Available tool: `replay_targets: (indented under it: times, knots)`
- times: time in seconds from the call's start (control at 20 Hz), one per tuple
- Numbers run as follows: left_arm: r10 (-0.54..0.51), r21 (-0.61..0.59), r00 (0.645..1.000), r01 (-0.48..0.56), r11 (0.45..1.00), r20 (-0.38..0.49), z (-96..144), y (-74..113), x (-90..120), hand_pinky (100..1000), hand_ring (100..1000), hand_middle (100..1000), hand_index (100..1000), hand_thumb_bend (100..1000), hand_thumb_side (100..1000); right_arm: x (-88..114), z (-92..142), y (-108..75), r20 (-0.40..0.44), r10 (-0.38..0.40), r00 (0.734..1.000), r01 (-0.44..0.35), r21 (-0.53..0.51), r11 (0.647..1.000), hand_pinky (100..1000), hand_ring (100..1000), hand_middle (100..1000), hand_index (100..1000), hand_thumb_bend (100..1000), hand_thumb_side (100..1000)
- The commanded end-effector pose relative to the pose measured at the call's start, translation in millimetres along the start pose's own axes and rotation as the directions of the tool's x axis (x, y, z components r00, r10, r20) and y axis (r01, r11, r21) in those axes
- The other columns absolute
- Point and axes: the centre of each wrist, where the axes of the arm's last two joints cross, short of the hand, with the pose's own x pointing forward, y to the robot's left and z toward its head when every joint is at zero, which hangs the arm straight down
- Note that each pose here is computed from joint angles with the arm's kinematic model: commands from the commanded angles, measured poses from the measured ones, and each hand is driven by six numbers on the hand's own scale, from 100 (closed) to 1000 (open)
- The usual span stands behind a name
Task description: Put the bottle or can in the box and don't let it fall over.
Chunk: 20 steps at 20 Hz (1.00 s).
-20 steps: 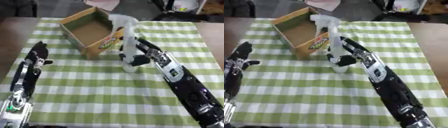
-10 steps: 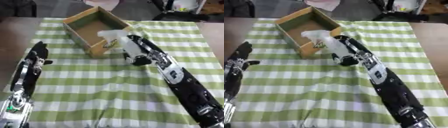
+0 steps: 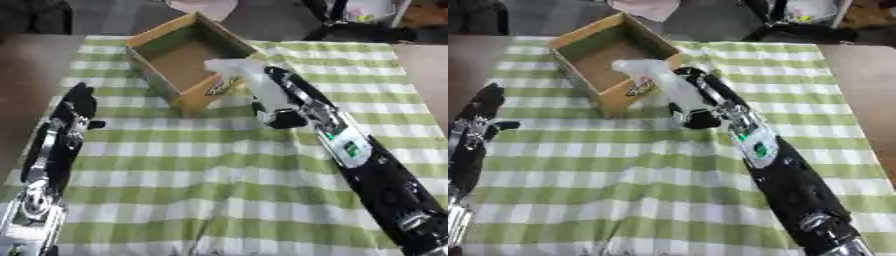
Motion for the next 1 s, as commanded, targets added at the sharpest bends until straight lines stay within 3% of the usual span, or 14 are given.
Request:
replay_targets:
  times: [0.05,0.5,1.0]
  knots:
    - [0.000,0.009,1.000,0.000,1.000,0.028,-2.1,3.5,6.9,727,1000,1000,903,451,836,19.4,-8.0,-32.0,0.061,0.017,0.998,-0.014,-0.054,0.998,864,809,907,449,100,100]
    - [0.015,-0.018,0.998,-0.014,1.000,0.065,-10.0,-2.2,15.0,726,1000,1000,903,453,830,45.2,-21.0,-87.7,0.101,0.083,0.991,-0.068,-0.149,0.987,873,814,901,445,100,100]
    - [0.049,-0.146,0.986,-0.026,0.989,0.159,-29.1,-19.5,38.7,728,1000,1000,904,454,827,40.2,-21.8,-144.3,0.030,0.131,0.991,-0.114,-0.327,0.938,890,827,911,453,100,100]
